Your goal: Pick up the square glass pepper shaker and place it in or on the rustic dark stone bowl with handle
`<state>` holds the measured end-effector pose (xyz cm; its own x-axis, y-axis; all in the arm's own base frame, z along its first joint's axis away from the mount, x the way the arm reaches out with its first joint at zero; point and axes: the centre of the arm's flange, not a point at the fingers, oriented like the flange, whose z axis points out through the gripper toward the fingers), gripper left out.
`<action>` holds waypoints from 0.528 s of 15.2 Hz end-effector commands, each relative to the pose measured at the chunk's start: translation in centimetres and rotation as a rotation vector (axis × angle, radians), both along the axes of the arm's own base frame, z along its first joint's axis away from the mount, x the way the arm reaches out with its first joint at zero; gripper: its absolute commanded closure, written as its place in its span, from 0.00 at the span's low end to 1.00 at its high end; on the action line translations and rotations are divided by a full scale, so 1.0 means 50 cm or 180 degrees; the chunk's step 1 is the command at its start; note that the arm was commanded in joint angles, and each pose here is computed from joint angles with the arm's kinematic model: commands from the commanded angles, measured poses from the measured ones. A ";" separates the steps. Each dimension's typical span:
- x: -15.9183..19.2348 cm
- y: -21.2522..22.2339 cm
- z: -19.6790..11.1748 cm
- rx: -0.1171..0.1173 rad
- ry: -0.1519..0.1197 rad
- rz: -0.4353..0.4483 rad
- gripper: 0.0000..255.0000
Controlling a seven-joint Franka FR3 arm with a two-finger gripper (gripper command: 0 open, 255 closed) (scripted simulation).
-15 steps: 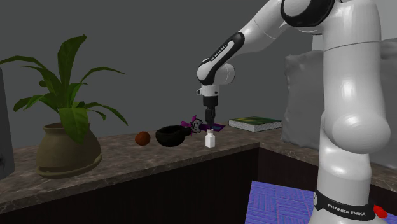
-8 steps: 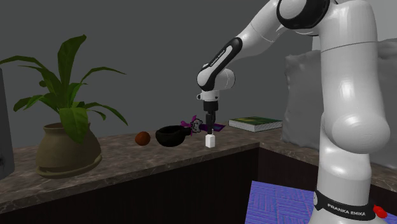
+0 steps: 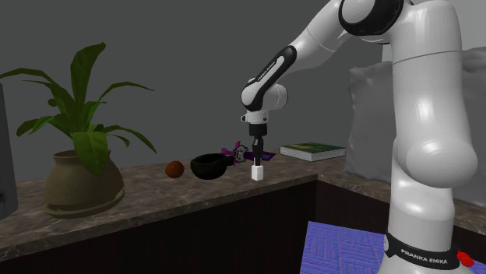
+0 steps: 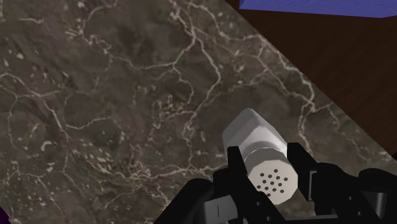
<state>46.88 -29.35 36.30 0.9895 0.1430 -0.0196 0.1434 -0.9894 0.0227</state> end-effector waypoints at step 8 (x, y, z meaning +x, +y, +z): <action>0.000 0.000 0.021 0.0000 0.0001 0.0000 1.00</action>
<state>46.95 -29.34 36.91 0.9895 0.1431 -0.0197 0.1435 -0.9894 0.0226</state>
